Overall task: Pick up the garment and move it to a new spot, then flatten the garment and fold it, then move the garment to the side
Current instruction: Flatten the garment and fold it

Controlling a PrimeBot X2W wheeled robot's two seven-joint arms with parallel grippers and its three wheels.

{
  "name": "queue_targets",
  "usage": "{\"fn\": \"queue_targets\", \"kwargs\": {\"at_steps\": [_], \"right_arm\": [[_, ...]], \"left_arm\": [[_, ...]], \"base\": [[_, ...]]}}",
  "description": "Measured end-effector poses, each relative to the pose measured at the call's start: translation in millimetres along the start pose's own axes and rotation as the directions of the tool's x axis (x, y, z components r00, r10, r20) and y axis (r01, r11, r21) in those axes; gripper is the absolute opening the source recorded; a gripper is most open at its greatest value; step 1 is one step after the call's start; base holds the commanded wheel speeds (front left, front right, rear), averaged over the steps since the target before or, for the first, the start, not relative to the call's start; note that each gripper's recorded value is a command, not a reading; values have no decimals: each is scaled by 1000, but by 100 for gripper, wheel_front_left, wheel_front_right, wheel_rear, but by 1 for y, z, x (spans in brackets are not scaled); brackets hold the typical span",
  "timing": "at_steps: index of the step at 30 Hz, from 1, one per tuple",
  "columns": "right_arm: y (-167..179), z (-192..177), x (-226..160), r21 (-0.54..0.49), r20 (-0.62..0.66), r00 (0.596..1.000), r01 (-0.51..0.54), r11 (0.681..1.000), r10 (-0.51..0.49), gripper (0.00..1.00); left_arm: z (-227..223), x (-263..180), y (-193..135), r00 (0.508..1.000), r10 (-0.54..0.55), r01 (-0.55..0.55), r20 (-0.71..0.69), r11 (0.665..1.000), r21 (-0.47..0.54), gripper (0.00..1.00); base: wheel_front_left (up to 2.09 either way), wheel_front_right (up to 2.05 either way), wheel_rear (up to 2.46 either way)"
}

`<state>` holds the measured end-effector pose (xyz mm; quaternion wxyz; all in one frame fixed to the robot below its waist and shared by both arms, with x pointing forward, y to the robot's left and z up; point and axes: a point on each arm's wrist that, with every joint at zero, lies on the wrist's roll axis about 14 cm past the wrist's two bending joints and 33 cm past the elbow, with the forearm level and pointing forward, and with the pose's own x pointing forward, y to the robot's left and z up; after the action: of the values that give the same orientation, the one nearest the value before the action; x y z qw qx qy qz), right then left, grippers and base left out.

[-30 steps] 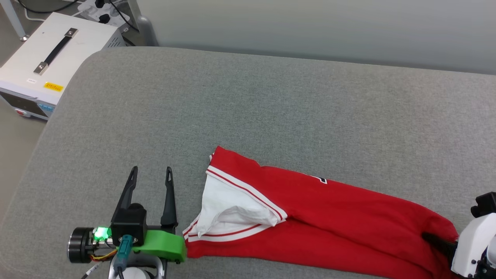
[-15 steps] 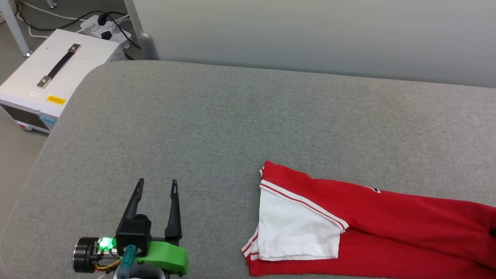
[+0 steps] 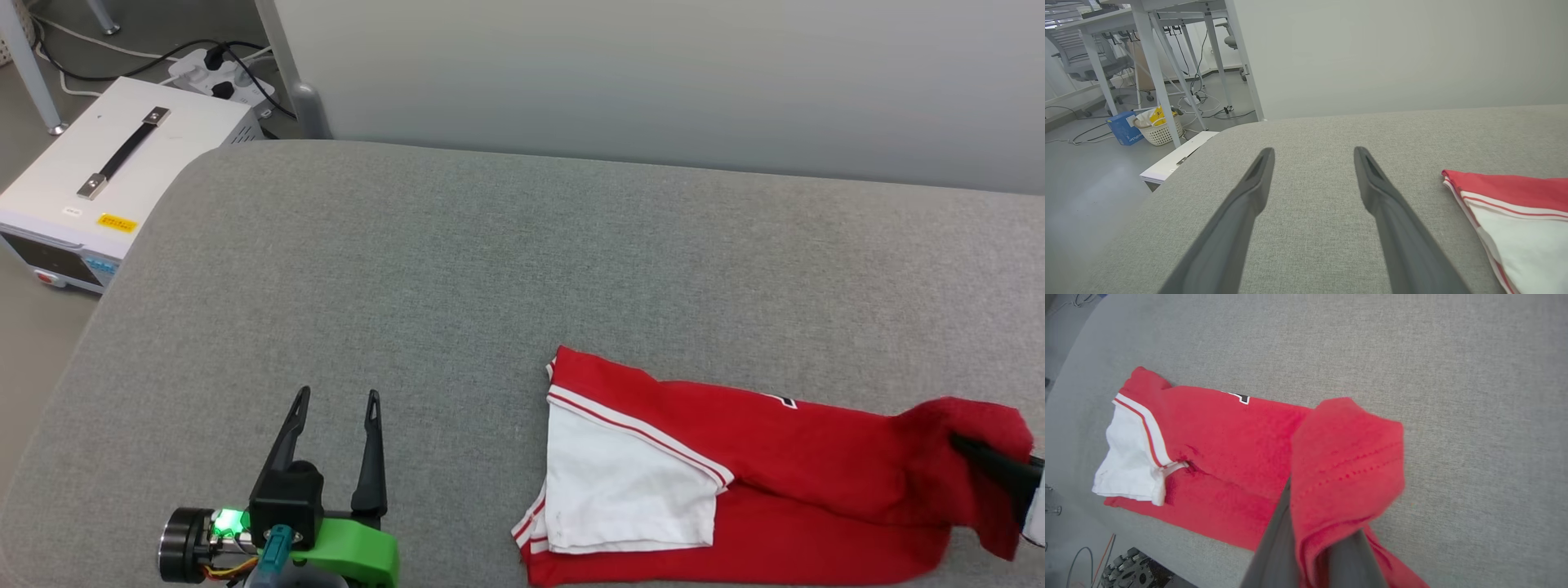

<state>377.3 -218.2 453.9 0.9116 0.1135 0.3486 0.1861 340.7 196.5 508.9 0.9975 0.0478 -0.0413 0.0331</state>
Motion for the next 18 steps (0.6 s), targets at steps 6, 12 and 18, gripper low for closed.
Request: {"fn": "queue_targets", "kwargs": {"at_steps": [6,12,18], "right_arm": [[54,1,8,-44,-38,987,-158,986,157,0],[103,1,30,-115,-98,958,-281,953,271,0],[148,-11,61,-206,-208,920,-374,904,333,0]], "left_arm": [[-2,0,-1,1000,-1,1,-8,1000,1,100],[-7,1,0,1000,9,-9,-25,1000,-3,100],[-12,7,1,999,17,-17,-38,1000,-2,100]], "base": [[0,0,0],[0,0,0],[0,0,0]]}}
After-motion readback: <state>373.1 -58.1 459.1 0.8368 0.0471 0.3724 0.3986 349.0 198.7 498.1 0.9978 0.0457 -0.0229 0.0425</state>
